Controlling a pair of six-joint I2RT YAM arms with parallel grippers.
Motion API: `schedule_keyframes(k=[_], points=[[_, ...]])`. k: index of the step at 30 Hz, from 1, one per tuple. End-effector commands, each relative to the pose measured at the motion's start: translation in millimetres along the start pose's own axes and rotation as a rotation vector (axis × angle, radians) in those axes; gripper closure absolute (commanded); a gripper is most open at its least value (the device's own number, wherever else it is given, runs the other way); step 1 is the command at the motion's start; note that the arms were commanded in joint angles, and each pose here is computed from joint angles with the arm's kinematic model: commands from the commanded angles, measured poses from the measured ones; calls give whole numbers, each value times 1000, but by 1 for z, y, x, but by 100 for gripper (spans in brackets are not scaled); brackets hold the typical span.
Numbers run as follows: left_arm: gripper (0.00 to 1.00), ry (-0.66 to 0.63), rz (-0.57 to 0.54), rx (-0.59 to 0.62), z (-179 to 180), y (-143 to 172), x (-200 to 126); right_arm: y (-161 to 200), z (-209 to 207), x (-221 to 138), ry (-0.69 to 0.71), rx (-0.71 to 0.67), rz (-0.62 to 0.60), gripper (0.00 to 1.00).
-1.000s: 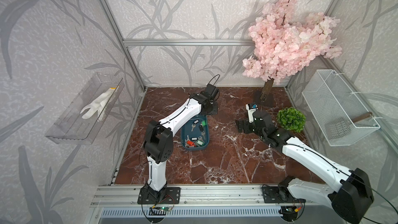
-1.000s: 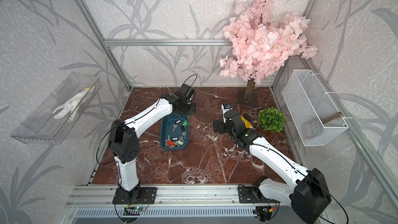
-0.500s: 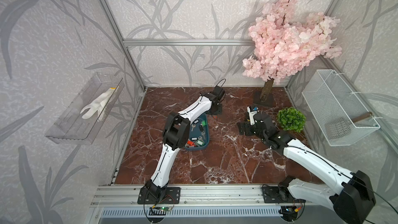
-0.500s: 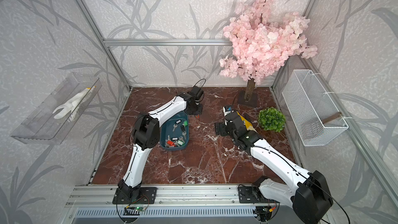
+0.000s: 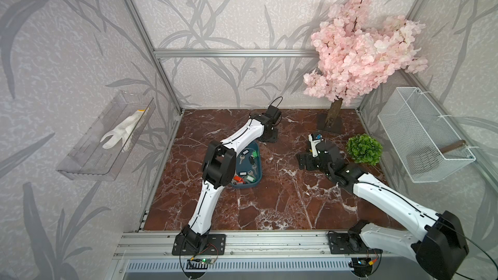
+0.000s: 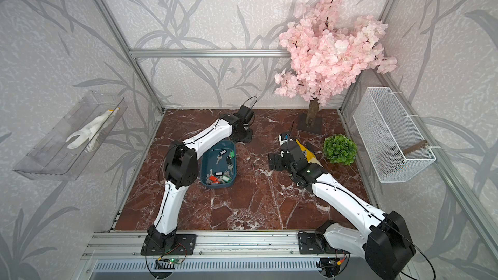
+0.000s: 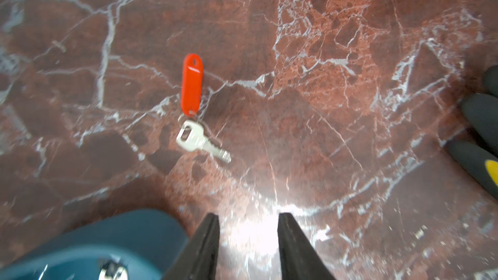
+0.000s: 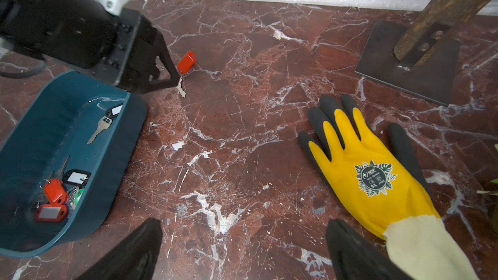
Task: Take the keys out of the storage box
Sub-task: Place the key at the center of the board.
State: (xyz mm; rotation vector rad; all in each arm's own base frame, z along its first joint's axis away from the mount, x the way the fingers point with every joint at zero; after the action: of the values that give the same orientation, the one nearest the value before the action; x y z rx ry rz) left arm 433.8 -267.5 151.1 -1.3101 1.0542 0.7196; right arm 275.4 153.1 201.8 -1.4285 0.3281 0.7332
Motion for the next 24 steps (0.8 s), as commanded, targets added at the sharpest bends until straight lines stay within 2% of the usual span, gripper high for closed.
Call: schedule_keyframes(k=[1,7,12,17,24], points=[[55,-4,-80,-6,14,-2,-56,-3,2,3,-14,15,-14,1],[48,-11,-125,-91,51,26,-95,-4,3,6,-19,14,-12,1],[45,-33,-97,-175,86,60,-104,-6,5,9,-24,11,-14,1],[45,-20,-50,-255,109,89,-88,-8,7,13,-31,8,-9,1],[48,-42,27,-254,115,91,-54,-10,10,15,-42,11,-1,1]])
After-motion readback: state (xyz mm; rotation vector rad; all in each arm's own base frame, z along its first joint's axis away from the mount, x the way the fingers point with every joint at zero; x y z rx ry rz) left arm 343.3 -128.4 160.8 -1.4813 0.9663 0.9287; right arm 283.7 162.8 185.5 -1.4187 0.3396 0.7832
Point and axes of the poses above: each gripper's point midway between its finger pads, its own x axis out along the fingers, its own z axis along the line the jaws close on, y = z × x, the point moved 5 cm from there along -x, back along the fingers, and after that the axes turned 1 degree about x, right-handed, at the moved point
